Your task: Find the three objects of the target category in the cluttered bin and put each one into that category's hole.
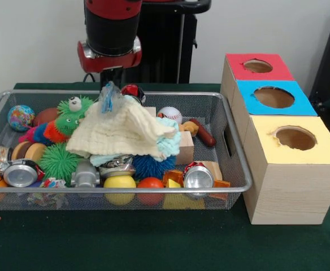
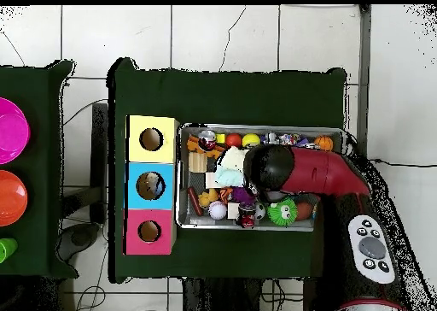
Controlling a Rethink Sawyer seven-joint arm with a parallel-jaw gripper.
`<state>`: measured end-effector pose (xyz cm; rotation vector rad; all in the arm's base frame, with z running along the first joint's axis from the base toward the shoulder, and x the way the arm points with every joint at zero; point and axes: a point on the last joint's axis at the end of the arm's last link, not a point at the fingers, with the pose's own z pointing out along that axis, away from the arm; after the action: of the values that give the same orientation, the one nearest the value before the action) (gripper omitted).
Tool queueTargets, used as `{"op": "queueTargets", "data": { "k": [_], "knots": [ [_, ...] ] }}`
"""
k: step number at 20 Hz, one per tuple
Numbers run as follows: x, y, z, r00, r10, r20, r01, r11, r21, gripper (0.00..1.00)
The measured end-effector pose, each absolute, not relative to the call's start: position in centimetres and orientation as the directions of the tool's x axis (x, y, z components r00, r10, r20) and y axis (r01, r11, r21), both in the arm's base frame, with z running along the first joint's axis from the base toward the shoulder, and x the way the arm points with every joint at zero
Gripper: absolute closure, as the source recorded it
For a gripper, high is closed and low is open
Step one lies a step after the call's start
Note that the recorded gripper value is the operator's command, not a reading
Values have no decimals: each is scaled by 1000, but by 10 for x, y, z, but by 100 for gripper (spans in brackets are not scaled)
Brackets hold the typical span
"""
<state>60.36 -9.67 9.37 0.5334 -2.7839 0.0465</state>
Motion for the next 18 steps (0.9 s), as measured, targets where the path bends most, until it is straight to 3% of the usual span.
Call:
{"op": "queueTargets", "data": {
  "k": [9,18],
  "knots": [
    [603,-66,131,-842,-349,411,-321,937,137,100],
    [615,-36,147,-833,-370,411,-324,929,179,100]
  ]
}}
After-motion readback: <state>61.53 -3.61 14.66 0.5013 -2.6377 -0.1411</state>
